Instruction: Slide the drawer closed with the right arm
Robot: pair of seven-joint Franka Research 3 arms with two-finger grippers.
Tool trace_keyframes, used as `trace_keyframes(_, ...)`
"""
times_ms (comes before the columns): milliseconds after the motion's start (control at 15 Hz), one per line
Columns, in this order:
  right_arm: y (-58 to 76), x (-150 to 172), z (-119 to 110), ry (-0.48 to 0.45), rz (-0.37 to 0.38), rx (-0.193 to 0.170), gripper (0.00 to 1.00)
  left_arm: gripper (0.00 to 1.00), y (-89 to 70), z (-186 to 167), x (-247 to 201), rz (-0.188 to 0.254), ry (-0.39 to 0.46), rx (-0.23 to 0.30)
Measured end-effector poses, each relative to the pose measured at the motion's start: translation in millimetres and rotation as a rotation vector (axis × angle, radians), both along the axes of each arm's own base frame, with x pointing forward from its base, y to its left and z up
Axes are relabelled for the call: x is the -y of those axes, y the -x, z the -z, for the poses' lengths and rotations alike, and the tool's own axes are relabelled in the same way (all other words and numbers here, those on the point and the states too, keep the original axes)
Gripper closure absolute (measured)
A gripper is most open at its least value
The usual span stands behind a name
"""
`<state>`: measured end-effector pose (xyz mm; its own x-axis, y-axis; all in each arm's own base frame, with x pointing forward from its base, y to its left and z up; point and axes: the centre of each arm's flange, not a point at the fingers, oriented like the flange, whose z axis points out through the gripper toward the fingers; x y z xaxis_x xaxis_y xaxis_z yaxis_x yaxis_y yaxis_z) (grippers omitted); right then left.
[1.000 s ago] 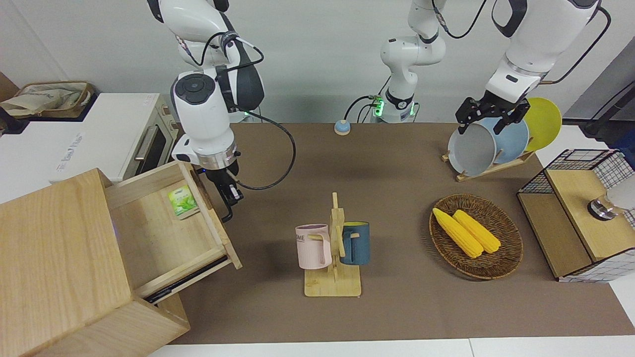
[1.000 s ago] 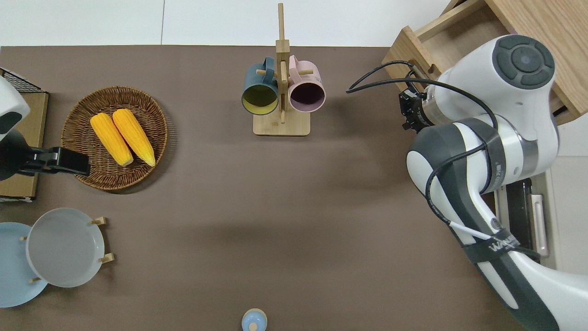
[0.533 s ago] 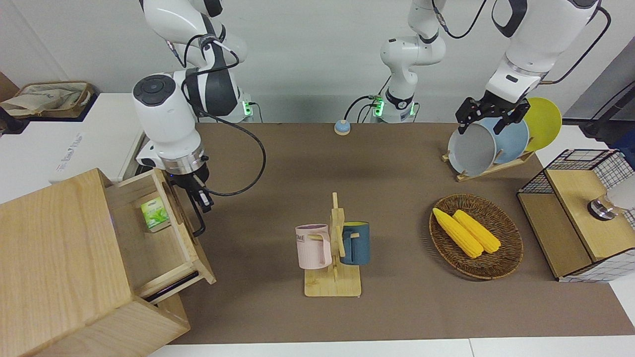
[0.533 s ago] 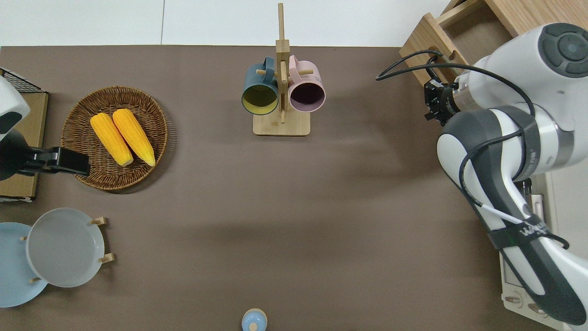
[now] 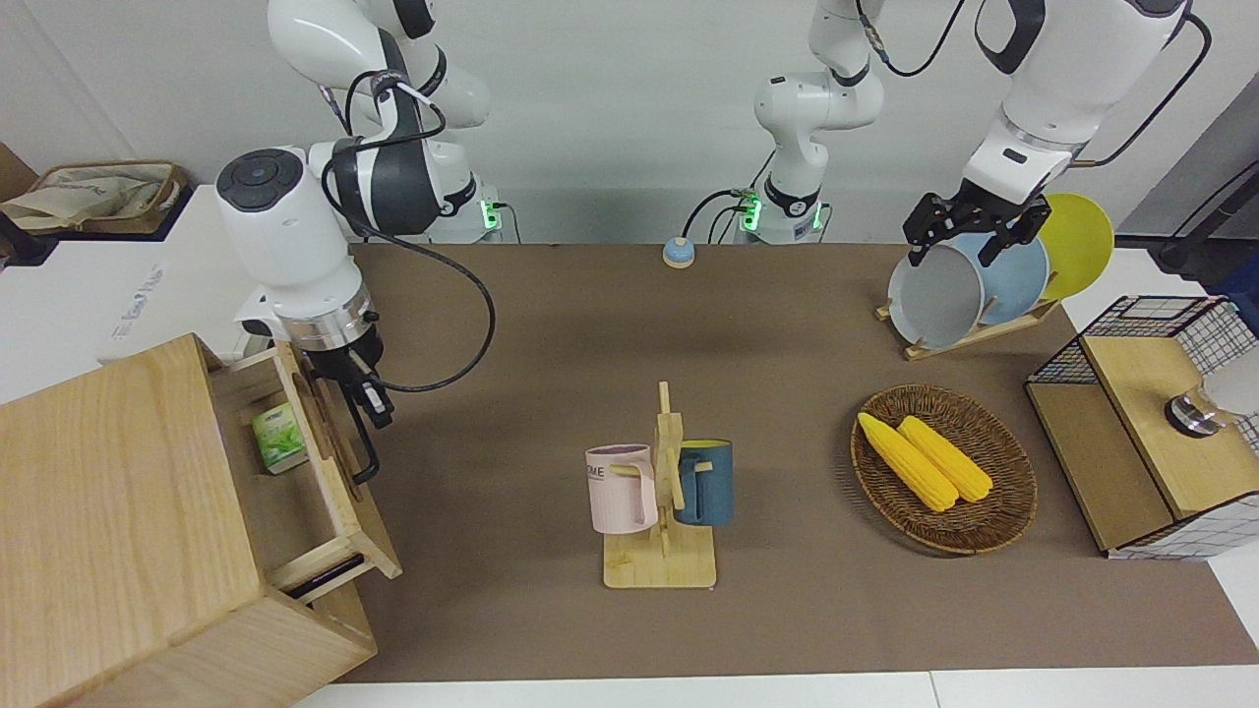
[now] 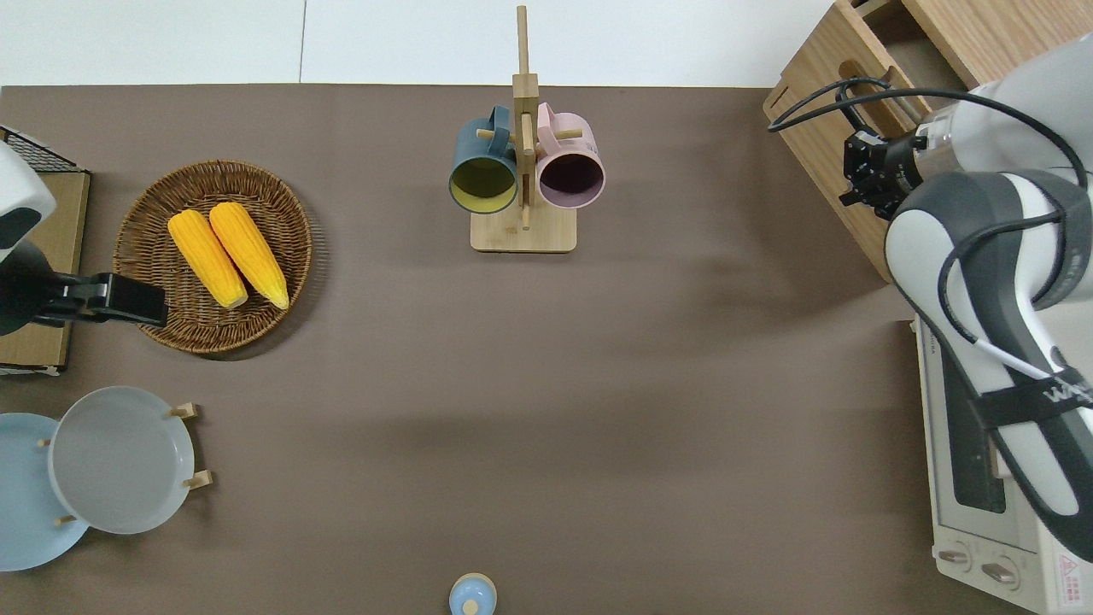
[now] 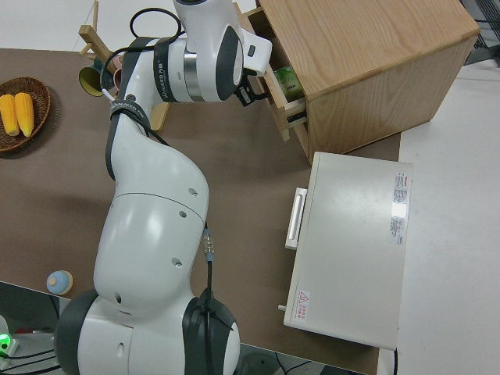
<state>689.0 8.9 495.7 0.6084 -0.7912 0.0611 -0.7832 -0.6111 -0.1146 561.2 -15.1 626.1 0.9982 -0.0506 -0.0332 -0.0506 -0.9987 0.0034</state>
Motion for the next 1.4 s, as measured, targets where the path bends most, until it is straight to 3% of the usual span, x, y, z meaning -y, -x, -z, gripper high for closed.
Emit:
trace_keyframes(133,-3.6,24.3,-0.9,-0.006,-0.033,0.008,0.99,0.00,0.0,0.0,0.0,0.000,0.000,0.000)
trace_keyframes(467,-6.1,45.5,0.2,0.001,-0.082,0.013,0.99,0.00,0.0,0.0,0.0,0.000,0.000,0.000)
trace_keyframes(1133,-6.4,45.0,0.3,0.000,-0.120,0.015,0.99,0.00,0.0,0.0,0.0,0.000,0.000,0.000)
trace_keyframes(1400,-7.1,19.8,-2.4,-0.005,-0.165,0.018,0.99,0.00,0.0,0.0,0.0,0.000,0.000,0.000)
